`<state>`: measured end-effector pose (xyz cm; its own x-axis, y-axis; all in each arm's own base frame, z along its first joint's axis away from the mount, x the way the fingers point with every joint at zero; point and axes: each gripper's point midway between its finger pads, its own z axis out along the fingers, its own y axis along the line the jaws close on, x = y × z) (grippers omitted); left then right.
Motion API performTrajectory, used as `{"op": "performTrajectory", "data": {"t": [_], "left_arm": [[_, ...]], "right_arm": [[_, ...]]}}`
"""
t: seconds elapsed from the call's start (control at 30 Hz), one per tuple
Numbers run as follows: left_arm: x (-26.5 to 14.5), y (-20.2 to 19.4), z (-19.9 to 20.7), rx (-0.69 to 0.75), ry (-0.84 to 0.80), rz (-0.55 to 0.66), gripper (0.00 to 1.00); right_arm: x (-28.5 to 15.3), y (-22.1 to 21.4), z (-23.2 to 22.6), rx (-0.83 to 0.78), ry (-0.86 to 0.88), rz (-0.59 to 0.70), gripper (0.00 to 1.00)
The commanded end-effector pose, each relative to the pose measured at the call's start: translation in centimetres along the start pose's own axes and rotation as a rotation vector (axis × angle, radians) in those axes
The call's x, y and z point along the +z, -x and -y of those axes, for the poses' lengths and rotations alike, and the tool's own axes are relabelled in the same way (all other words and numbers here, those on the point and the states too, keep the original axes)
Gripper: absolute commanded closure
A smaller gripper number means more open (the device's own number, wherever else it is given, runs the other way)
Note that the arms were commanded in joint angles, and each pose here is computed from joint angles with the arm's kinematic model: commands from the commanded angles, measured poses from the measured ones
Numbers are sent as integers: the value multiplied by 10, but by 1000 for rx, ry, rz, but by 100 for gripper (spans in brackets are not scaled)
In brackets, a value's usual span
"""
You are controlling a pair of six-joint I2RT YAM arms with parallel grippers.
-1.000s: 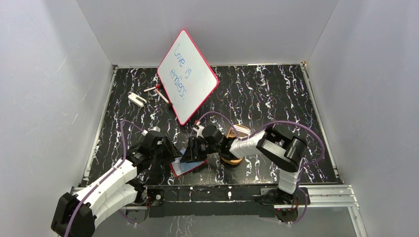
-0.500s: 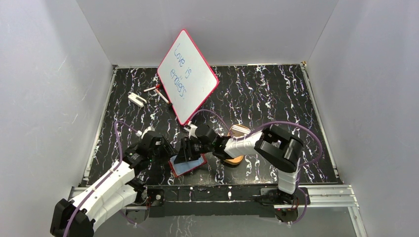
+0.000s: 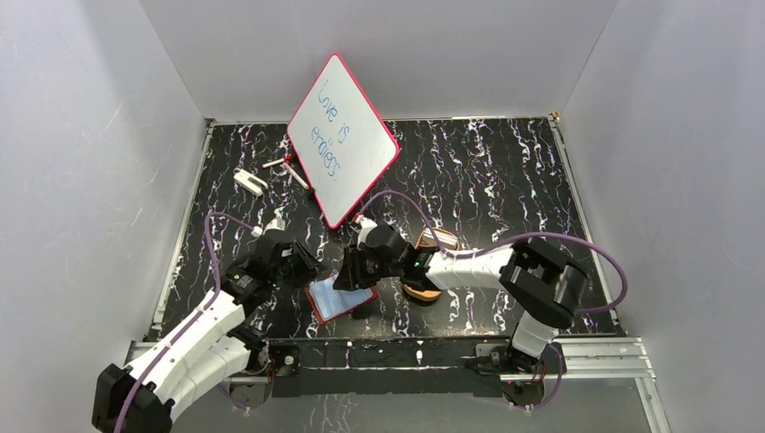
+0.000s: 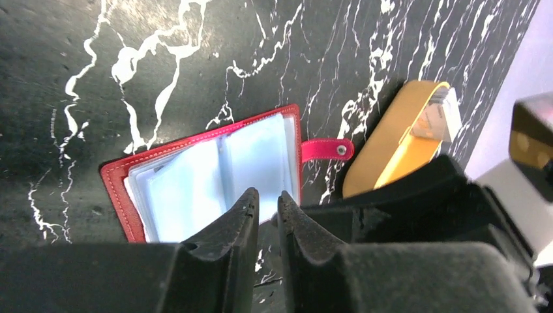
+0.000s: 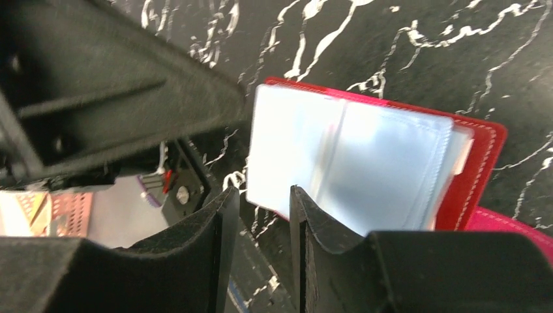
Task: Put the credit cards into the card holder
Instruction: Turn over the card slot in the card holder.
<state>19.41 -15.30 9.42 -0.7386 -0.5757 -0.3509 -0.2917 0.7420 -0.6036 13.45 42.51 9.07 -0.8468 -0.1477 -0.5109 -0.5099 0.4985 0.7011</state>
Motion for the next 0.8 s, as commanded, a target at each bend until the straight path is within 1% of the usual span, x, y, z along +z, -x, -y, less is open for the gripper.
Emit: {"op": "performTrajectory", "data": {"t": [0.0, 0.07, 0.13, 0.27, 0.4, 0.57, 0.77], "left_arm": [[9, -29, 1, -14, -64, -131, 87], [16, -45, -13, -32, -48, -186, 91], [21, -55, -25, -45, -25, -211, 94], [26, -62, -52, -50, 52, -201, 96], [30, -65, -72, -46, 112, -190, 97], [37, -67, -79, -33, 129, -185, 96], [48, -63, -73, 0, 121, -188, 96]], "right_arm": [[13, 11, 23, -40, -120, 5, 58], [18, 11, 31, -31, -148, 1, 59], [21, 9, 39, -19, -181, -2, 59], [19, -2, 58, 16, -251, -15, 59], [10, -15, 72, 58, -292, -17, 59], [3, -23, 75, 81, -293, -26, 59], [-5, -29, 74, 96, -285, -29, 59]]}}
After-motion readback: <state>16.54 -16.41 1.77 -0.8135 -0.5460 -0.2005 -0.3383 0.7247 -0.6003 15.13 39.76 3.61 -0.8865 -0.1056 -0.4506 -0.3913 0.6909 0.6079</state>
